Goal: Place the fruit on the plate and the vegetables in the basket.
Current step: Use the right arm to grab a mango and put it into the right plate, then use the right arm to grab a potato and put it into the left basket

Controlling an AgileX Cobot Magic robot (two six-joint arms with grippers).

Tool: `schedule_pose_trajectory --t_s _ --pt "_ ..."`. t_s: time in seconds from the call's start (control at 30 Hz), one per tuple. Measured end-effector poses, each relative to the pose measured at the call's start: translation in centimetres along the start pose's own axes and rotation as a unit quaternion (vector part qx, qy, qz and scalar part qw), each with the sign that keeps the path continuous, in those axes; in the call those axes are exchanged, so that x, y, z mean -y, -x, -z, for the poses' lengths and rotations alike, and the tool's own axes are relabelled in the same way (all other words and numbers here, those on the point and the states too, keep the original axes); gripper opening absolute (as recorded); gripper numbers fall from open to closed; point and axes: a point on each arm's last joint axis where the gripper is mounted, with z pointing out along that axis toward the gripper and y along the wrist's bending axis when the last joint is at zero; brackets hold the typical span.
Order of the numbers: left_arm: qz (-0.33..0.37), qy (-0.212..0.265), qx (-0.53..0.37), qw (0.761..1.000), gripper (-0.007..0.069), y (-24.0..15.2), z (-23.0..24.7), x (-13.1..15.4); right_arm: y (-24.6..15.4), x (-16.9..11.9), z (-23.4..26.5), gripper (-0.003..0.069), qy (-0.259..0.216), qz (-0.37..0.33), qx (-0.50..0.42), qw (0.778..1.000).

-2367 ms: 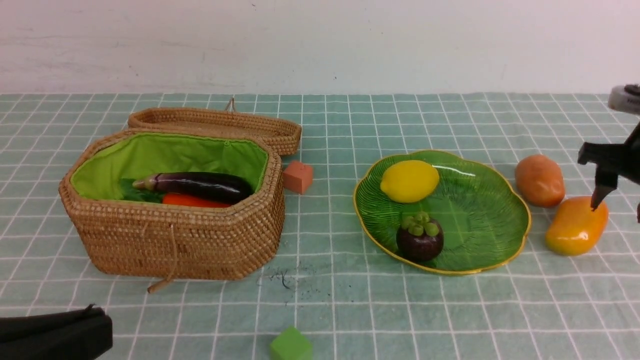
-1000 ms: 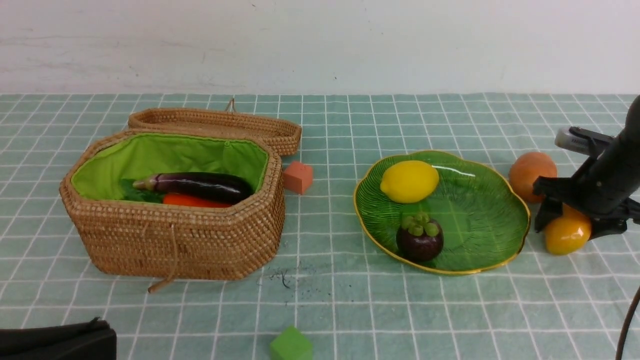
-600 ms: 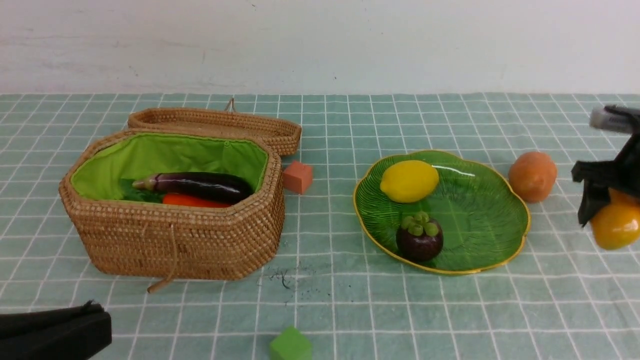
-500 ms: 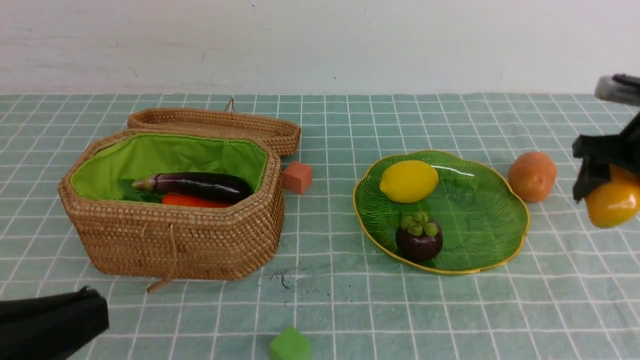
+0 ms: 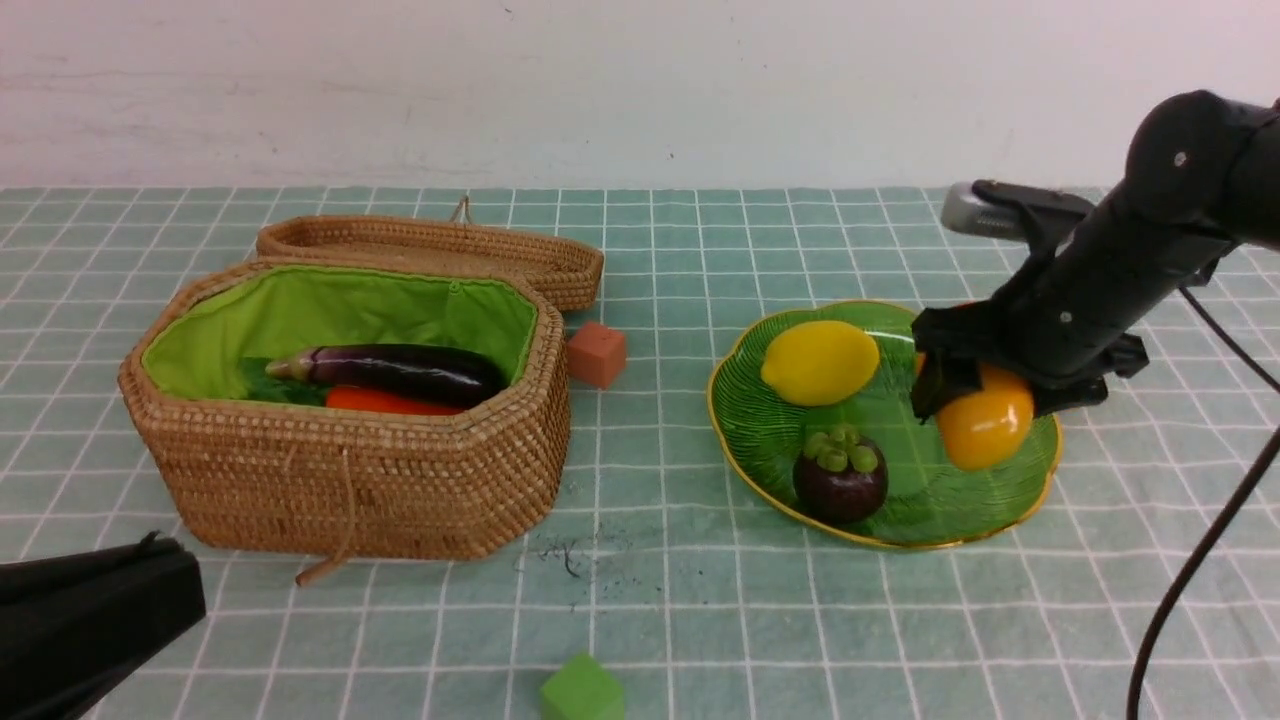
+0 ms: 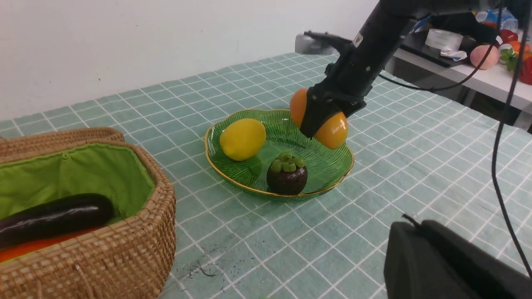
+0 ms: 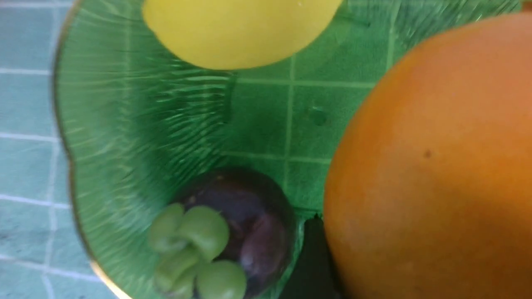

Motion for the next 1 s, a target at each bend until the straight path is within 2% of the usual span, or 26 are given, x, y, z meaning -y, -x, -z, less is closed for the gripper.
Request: schedule_pose_trajectory --t_s 0.33,0.47,0.63,0.77,1.0 --pt "0.000 -0.001 -0.002 1.000 -0.0007 0.0 0.0 0.0 0.0 0.0 -0.3 0.0629 -0.001 0.000 0.001 1.000" --pt "0.000 -0.001 -0.002 1.000 -0.0007 0.0 0.0 0.0 -0.1 0.0 0.3 0.0629 -0.006 -0.001 -0.006 1.000" --pt "0.005 0.000 0.008 1.000 -0.0007 0.1 0.0 0.0 0.8 0.8 2.9 0.0594 -0.042 -0.017 0.021 0.999" --pt "0.009 0.014 0.051 0.999 -0.0007 0.9 0.1 -0.3 3.4 4.3 5.8 0.0559 -0.087 -0.072 0.087 0.990" --pt "0.004 0.011 0.052 0.999 -0.0007 1.0 0.1 -0.2 6.7 8.8 5.2 0.0588 -0.080 -0.135 0.128 0.979"
